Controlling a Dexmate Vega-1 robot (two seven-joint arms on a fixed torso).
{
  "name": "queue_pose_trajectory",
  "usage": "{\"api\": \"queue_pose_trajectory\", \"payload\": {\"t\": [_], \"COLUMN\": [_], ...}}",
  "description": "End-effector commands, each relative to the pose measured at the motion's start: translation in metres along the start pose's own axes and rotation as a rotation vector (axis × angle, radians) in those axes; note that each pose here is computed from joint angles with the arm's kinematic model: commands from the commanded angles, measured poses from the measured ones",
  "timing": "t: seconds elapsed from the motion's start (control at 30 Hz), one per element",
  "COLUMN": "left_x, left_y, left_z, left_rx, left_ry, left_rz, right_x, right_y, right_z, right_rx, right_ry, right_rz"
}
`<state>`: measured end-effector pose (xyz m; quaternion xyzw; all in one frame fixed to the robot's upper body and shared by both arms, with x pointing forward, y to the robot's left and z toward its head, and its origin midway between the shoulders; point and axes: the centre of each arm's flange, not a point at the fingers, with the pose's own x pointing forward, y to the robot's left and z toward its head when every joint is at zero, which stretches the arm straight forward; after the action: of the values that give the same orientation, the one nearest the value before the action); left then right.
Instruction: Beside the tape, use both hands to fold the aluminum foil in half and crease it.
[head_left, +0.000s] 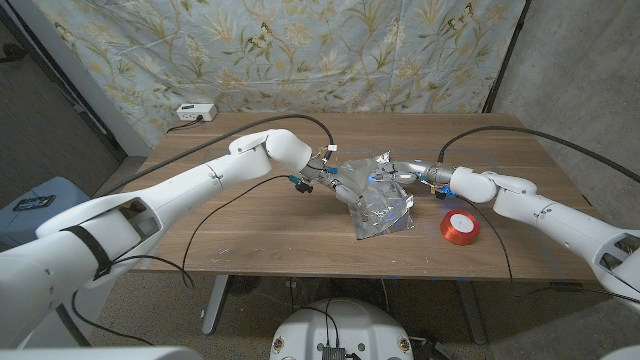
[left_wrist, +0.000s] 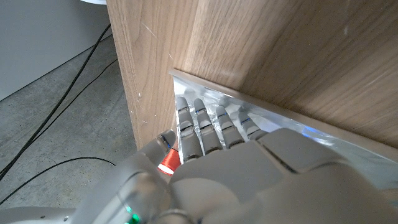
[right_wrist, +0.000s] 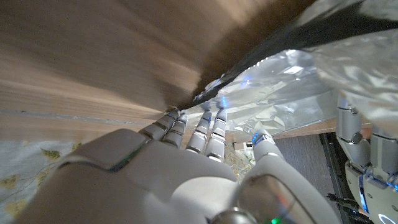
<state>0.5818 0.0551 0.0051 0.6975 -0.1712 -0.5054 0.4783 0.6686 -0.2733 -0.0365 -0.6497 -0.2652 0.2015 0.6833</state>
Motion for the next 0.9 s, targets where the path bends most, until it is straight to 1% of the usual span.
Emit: {"api": "queue_pose_trajectory", "payload": {"t": [0.03, 0.23, 0.33, 0.63, 0.77, 0.9], "left_x": [0.002, -0.001, -0.007, -0.044, -0.055, -0.066], "left_y": [-0.007, -0.011, -0.011, 0.002, 0.007, 0.01], "left_z": [-0.003, -0.002, -0.001, 0.006, 0.012, 0.017], "left_rx": [0.005, 0.008, 0.006, 0.008, 0.025, 0.05], "left_ry": [0.025, 0.035, 0.04, 0.053, 0.042, 0.021], "left_rz": [-0.027, -0.028, -0.015, 0.095, 0.125, 0.174], "right_x": [0.0, 0.001, 0.002, 0.011, 0.013, 0.015], "right_y": [0.004, 0.003, 0.002, 0.0, -0.002, -0.003], "right_z": [-0.001, 0.002, 0.002, 0.01, 0.014, 0.017], "right_rx": [0.011, 0.008, 0.009, -0.008, -0.014, -0.023], "right_ry": [0.008, 0.009, 0.009, -0.012, -0.017, -0.018], "right_rz": [-0.011, -0.012, -0.01, 0.007, 0.009, 0.015]}}
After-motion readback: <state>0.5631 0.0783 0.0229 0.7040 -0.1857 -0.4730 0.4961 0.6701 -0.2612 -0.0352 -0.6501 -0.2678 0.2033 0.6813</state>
